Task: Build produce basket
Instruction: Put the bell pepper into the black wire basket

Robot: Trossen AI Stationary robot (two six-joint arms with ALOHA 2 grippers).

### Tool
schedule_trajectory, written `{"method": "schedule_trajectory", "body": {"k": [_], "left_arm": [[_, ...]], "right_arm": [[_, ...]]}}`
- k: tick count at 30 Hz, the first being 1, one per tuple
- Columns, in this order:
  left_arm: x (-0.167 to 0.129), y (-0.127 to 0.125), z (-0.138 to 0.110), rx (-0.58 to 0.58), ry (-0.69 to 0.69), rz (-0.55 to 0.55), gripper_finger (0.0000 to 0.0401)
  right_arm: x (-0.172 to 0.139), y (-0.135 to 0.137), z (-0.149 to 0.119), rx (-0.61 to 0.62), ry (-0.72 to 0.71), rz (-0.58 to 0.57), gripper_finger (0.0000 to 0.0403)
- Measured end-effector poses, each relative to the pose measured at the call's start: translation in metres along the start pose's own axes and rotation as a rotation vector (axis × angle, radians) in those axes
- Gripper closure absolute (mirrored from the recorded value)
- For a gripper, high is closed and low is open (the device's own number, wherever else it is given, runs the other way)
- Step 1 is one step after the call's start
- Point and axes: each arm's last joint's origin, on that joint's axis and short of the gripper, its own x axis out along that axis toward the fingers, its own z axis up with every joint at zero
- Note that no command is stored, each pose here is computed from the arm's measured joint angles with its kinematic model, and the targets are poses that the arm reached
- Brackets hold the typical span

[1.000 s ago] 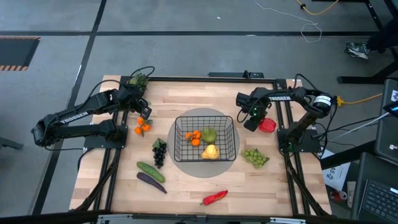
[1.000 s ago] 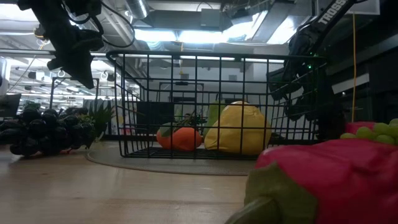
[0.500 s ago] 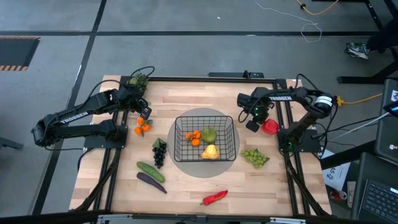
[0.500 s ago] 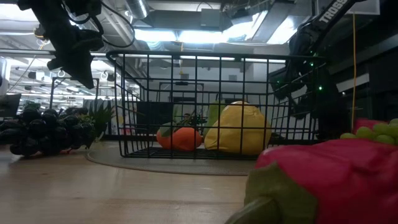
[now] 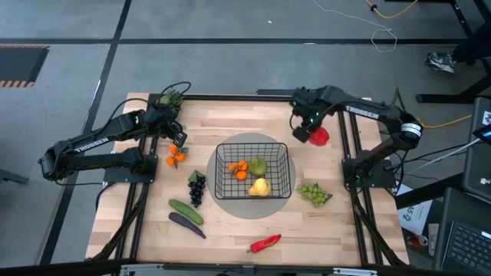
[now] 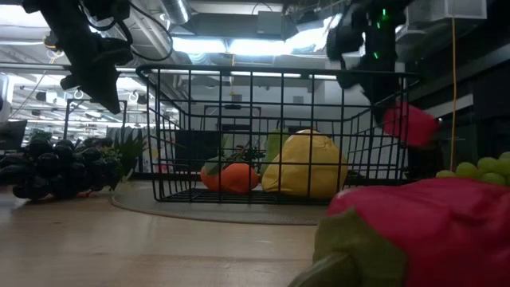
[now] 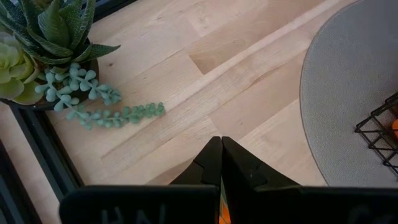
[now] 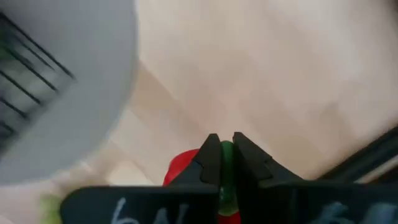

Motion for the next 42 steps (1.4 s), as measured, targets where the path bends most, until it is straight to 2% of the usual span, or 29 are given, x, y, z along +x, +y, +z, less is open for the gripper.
{"method": "schedule_trajectory", "body": {"k": [7, 9, 14, 16, 18, 23, 27, 32, 42], "left_arm": [[0.0, 0.0, 0.0, 0.0, 0.0, 0.001, 0.0401], [0.0, 0.0, 0.0, 0.0, -0.002, 0.006, 0.0401], [0.0, 0.0, 0.0, 0.001, -0.003, 0.008, 0.0401], [0.0, 0.001, -0.001, 0.002, 0.004, 0.012, 0.0401], [0.0, 0.001, -0.001, 0.003, 0.005, 0.012, 0.0401], [0.0, 0.001, -0.001, 0.004, 0.005, 0.012, 0.0401], [0.0, 0.001, -0.001, 0.003, 0.005, 0.011, 0.0401], [0.0, 0.001, -0.001, 0.003, 0.004, 0.011, 0.0401], [0.0, 0.001, -0.001, 0.002, 0.003, 0.011, 0.0401]], "right_arm": [[-0.081, 0.01, 0.017, -0.118, -0.353, 0.086, 0.0394], [-0.1, 0.018, 0.02, -0.193, -0.5, 0.186, 0.0394], [-0.14, 0.042, 0.023, -0.448, -0.84, 0.576, 0.0392], [-0.151, 0.053, 0.022, -0.53, -0.941, 0.672, 0.0392], [-0.156, 0.063, 0.022, -0.585, -1.017, 0.717, 0.0392], [-0.154, 0.087, 0.022, -0.695, -1.132, 0.732, 0.0392], [-0.133, 0.103, 0.022, -0.725, -1.154, 0.719, 0.0392], [-0.101, 0.118, 0.019, -0.715, -1.201, 0.757, 0.0392], [-0.061, 0.138, -0.001, -0.745, -1.491, 0.833, 0.0391]]}}
